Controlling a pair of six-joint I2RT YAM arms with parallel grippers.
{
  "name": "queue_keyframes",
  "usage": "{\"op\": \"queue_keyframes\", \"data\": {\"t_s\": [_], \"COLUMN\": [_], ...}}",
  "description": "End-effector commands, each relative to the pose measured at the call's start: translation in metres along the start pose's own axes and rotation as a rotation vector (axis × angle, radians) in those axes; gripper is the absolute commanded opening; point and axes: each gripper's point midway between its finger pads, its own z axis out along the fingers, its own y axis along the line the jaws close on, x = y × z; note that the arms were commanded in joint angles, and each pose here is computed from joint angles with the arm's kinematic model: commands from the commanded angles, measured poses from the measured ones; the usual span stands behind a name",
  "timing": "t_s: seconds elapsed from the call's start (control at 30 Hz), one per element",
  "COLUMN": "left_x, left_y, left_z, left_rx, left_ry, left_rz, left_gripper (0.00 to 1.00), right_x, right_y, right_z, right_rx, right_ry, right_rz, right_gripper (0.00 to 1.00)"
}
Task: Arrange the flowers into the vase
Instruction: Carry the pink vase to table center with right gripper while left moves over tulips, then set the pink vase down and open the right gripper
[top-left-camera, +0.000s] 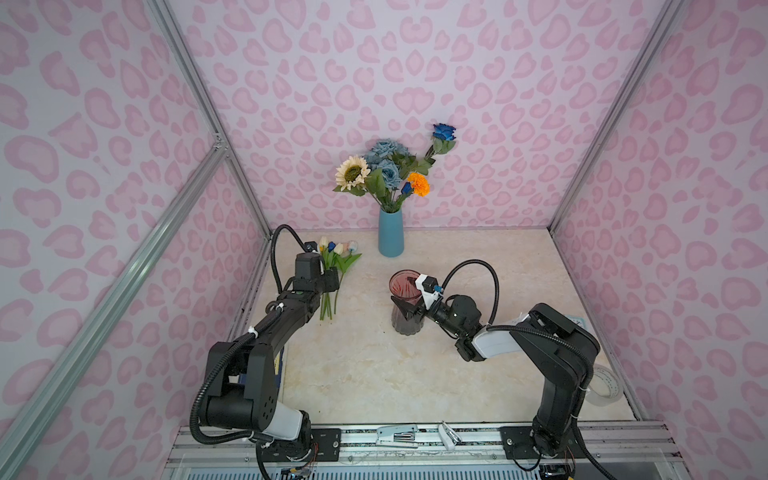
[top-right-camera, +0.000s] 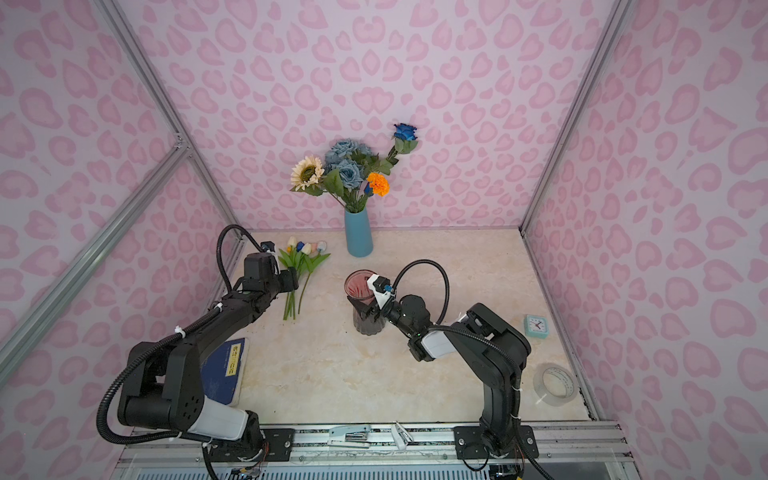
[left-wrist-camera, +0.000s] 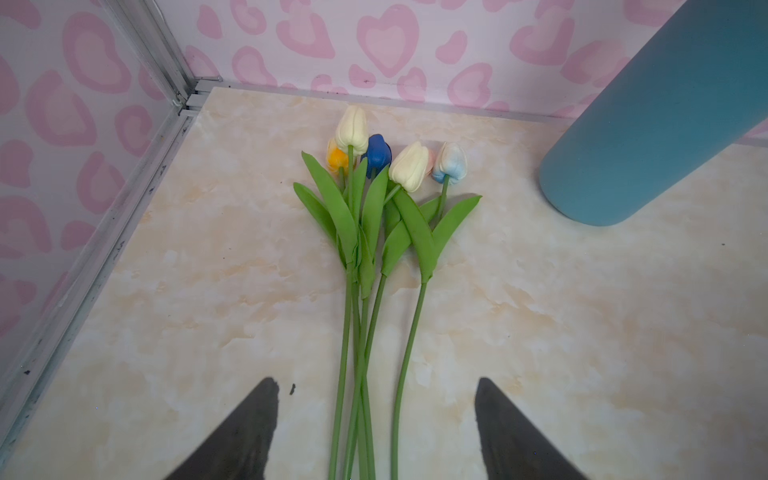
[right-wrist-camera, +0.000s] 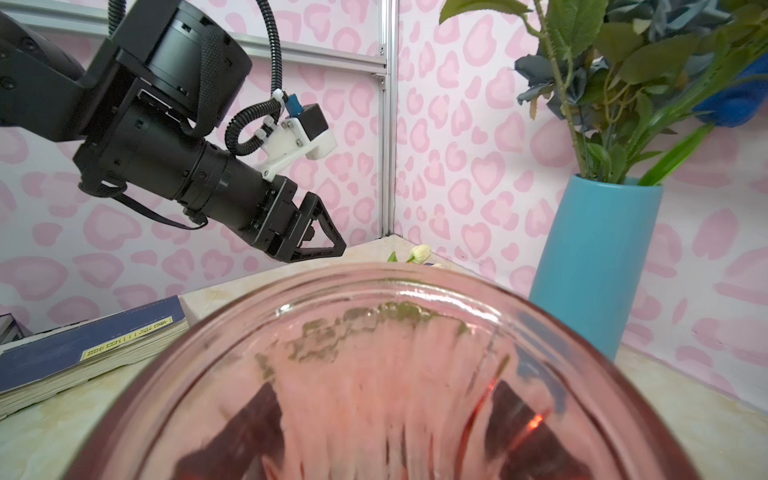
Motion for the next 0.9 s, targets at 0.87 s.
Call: {"op": "queue_keyframes", "data": {"t_s": [0.87], "left_x": [0.016], "left_y": [0.02], "left_z": [0.035], "left_rx": [-0.073], "left_ry": [0.173], "left_rz": [0.044], "left_gripper": [0.74], "right_x": [-0.054], "right_y": [-0.014], "right_z": [-0.049], "right_rx": [0.023], "right_ry": [-0.108], "right_rz": [-0.025], "right_gripper": [0.66]}}
